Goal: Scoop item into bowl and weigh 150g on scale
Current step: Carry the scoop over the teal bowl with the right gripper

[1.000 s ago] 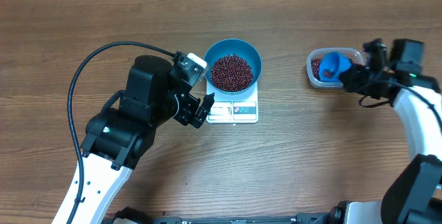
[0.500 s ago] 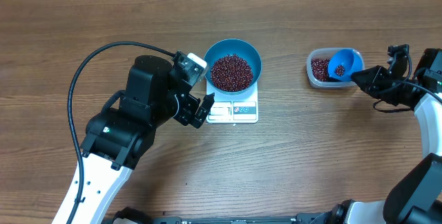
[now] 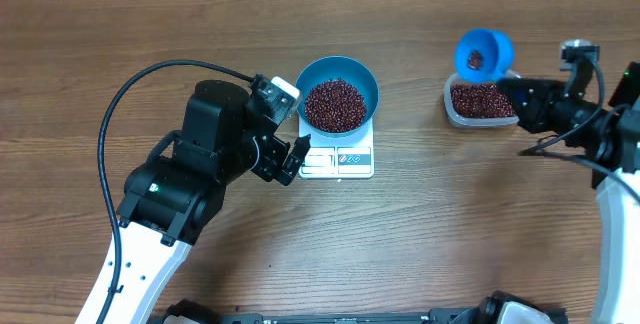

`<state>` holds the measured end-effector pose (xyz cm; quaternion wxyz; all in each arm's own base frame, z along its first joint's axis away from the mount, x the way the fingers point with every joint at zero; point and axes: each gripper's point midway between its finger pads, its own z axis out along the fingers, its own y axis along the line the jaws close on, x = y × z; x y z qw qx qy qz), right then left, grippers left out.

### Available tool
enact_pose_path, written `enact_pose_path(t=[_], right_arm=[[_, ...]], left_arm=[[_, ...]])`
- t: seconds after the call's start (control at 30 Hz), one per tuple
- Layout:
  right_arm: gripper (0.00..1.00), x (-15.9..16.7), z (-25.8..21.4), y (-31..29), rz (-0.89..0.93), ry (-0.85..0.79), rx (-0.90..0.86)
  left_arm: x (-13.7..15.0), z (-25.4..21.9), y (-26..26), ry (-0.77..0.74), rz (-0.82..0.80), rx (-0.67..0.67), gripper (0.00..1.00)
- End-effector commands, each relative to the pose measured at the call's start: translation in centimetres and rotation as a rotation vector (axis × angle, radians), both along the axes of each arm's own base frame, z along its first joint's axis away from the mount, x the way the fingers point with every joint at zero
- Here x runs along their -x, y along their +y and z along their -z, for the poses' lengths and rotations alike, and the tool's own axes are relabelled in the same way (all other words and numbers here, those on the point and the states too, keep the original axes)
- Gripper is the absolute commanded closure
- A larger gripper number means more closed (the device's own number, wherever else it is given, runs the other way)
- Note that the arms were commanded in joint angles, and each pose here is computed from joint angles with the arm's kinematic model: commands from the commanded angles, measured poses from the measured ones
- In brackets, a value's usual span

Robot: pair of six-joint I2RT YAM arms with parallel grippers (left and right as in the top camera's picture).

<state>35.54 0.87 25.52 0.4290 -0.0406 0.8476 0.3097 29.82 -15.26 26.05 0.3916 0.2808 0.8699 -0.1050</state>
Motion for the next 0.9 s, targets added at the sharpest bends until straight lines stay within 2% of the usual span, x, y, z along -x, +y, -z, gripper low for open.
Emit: enact_pose_path(t=[0.0,0.4,0.63,0.87], right_arm=[[0.96,0.3,-1.7,2.7,-0.069,-0.061,0.045],[0.96,0.0,0.6,12.0,-0.144,-0.075,0.349],[0.96,-0.7,0.7,14.9,-0.191,-0.123,0.351],[0.96,-2.6,3.1,15.7,-0.203,-0.094,0.356]], left_arm=[[0.0,-0.2,0.0,0.006,-0.008,0.019,0.01],[0.0,-0.2,0.0,0.011,-0.017,0.027,0.01],[0.0,-0.2,0.0,0.011,-0.017,0.027,0.01],[0.0,-0.2,0.0,0.011,-0.017,0.027,0.0]])
